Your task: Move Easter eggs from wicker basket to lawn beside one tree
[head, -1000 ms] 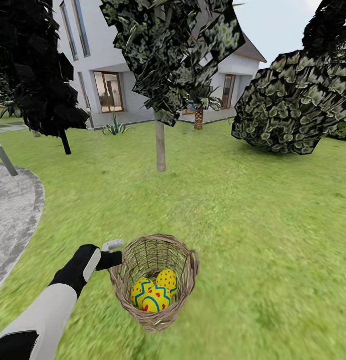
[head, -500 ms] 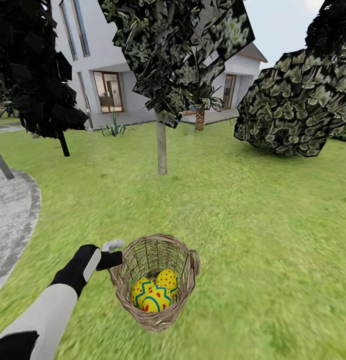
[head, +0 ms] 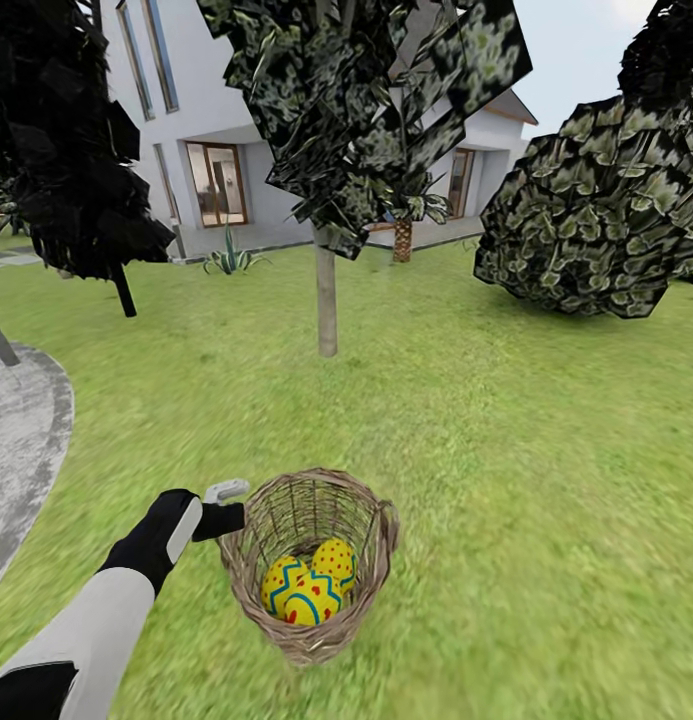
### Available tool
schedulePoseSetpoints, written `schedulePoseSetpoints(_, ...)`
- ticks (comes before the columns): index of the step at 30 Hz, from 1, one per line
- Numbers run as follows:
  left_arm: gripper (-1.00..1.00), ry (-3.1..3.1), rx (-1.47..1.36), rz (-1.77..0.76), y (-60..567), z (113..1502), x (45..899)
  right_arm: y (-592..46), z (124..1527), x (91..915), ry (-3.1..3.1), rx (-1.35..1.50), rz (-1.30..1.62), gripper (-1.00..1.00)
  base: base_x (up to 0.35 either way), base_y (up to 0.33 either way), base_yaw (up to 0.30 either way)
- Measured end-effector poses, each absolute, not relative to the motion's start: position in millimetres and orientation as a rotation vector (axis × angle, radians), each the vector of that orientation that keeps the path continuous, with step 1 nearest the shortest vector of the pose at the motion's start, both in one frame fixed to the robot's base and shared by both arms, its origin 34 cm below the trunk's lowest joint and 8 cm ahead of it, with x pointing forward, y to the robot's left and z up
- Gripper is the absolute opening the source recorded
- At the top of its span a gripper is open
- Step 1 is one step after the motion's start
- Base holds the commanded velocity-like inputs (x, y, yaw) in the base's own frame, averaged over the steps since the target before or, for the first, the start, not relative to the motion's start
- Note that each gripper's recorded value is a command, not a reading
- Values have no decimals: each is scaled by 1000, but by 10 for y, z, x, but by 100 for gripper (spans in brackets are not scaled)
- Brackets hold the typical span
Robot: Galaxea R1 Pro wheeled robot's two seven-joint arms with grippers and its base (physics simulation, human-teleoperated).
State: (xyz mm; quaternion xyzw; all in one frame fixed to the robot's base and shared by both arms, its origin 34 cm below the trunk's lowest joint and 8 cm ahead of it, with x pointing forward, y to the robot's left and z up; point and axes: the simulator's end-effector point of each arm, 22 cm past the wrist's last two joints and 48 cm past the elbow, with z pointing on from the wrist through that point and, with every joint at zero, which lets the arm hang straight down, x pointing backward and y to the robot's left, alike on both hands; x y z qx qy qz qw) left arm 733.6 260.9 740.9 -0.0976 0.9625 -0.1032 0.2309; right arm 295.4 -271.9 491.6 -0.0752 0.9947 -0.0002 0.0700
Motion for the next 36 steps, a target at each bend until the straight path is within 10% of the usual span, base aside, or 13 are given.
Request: schedulePoseSetpoints(36,-100,2649,-267,-286,2595,7403,7332,-2746,4912,2911,3005,-233,-5,100,326,44,33)
